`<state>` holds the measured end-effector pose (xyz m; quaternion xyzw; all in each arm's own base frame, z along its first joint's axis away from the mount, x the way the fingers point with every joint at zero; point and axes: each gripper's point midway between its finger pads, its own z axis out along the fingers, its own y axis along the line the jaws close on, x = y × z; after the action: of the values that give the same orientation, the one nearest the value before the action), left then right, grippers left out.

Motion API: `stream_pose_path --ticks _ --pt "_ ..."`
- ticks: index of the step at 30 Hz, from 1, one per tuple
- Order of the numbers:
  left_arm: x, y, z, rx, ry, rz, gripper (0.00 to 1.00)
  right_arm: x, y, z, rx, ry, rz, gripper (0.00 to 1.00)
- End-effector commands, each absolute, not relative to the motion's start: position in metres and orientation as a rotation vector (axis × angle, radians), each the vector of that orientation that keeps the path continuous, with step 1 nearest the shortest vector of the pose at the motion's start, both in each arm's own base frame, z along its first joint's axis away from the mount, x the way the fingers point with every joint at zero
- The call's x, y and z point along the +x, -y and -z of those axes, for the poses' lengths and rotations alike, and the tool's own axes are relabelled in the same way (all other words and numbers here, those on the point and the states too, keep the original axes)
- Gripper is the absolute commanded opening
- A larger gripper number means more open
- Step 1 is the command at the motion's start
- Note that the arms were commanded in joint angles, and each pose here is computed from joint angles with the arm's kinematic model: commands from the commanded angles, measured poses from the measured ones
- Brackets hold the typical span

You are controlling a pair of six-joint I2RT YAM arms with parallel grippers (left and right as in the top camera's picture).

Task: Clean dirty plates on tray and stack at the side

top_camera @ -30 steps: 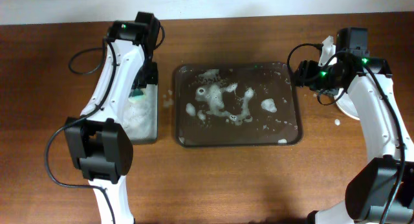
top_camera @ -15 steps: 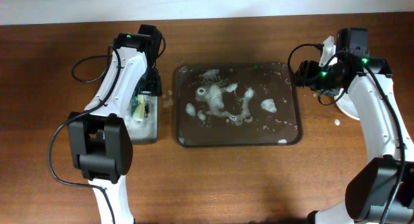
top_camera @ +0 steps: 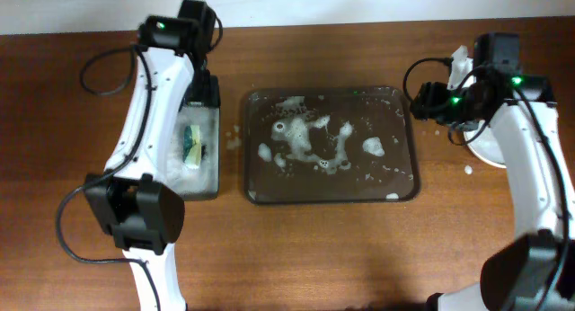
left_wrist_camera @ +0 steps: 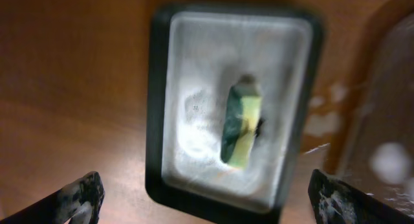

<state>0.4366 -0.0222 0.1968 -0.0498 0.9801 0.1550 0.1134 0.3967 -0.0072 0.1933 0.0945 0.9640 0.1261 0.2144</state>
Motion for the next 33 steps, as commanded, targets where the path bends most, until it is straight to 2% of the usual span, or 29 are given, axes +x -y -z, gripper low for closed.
stream_pose_path --ticks 1,6,10,13,15,17,23,33 --pt "0.440 0.035 -0.244 -0.186 -2.784 -0.268 0.99 0.386 0.008 -0.270 0.163 -2.518 -0.282 0.67" --pt "0.428 0.050 -0.305 -0.104 -2.656 -0.085 0.99 0.346 0.019 -0.325 0.186 -2.442 -0.151 0.67" --pt "0.414 0.051 -0.331 -0.055 -2.600 -0.055 0.99 0.309 0.027 -0.369 0.201 -2.313 -0.055 0.69" --pt "0.413 0.051 -0.333 -0.056 -2.594 -0.052 0.99 0.285 0.031 -0.393 0.212 -2.227 -0.005 0.71" --pt "0.413 0.051 -0.333 -0.056 -2.594 -0.052 0.99 0.267 0.034 -0.405 0.222 -2.179 0.026 0.83" --pt "0.413 0.050 -0.333 -0.057 -2.594 -0.055 0.99 0.248 0.035 -0.416 0.231 -2.137 0.052 0.98" --pt "0.413 0.050 -0.333 -0.057 -2.594 -0.057 0.99 0.206 0.033 -0.438 0.232 -2.029 0.070 0.98" --pt "0.413 0.050 -0.333 -0.057 -2.594 -0.057 0.99 0.201 0.032 -0.435 0.232 -2.039 0.069 0.98"
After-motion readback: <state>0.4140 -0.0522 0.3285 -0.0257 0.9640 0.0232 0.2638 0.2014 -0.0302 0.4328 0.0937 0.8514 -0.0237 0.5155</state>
